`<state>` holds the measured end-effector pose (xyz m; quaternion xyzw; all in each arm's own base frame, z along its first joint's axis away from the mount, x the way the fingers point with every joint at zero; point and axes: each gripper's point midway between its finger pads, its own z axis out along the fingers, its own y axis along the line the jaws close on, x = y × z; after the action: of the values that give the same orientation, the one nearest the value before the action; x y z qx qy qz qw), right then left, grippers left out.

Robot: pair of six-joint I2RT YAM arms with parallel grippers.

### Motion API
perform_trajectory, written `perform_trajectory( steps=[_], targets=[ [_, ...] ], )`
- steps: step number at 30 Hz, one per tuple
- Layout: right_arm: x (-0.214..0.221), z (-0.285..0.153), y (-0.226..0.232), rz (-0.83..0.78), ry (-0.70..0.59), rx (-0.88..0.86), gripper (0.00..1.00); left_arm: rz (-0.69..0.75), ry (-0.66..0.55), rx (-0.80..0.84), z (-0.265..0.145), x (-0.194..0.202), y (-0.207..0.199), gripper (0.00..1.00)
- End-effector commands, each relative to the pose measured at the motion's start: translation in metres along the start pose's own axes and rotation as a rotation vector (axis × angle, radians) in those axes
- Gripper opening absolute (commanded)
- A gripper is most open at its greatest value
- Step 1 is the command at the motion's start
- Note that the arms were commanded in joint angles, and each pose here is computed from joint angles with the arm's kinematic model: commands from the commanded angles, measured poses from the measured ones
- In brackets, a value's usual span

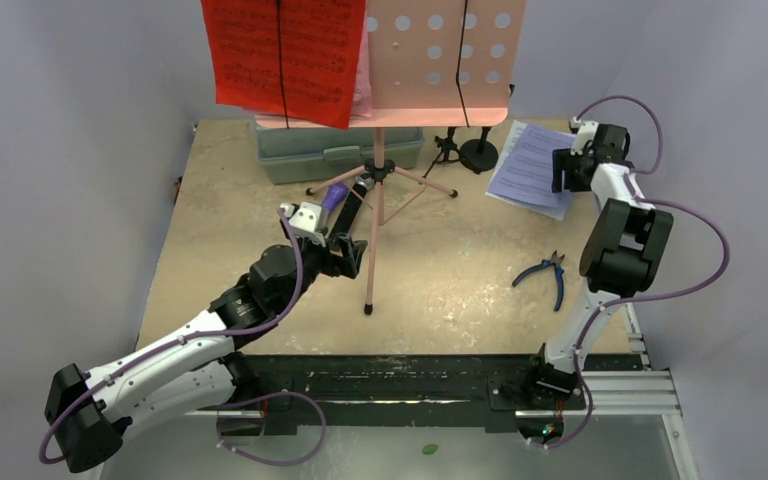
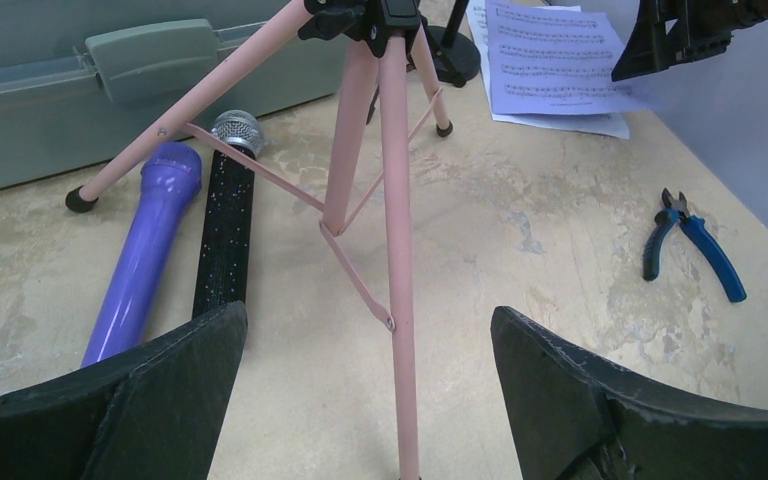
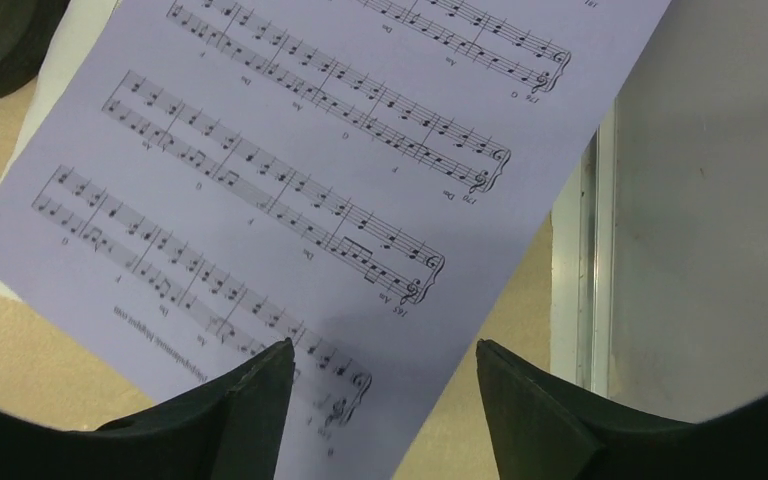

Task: Pack up the instrument practice props
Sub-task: Place the sheet music at the center of the board.

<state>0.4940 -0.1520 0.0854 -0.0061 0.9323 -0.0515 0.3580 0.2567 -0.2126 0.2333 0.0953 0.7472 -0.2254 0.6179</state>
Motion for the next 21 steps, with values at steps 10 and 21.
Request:
perform_trajectory(
  steps=[10,21],
  targets=[
    [-0.030,-0.086,0.016,-0.030,-0.175,-0.037,0.79,-0.002,-0.039,0.019,-0.005,-0.016,-0.004,0.92],
    [-0.038,-0.191,0.100,-0.144,-0.353,-0.431,0.80,-0.022,-0.043,0.054,-0.011,-0.023,-0.010,0.92]
  ],
)
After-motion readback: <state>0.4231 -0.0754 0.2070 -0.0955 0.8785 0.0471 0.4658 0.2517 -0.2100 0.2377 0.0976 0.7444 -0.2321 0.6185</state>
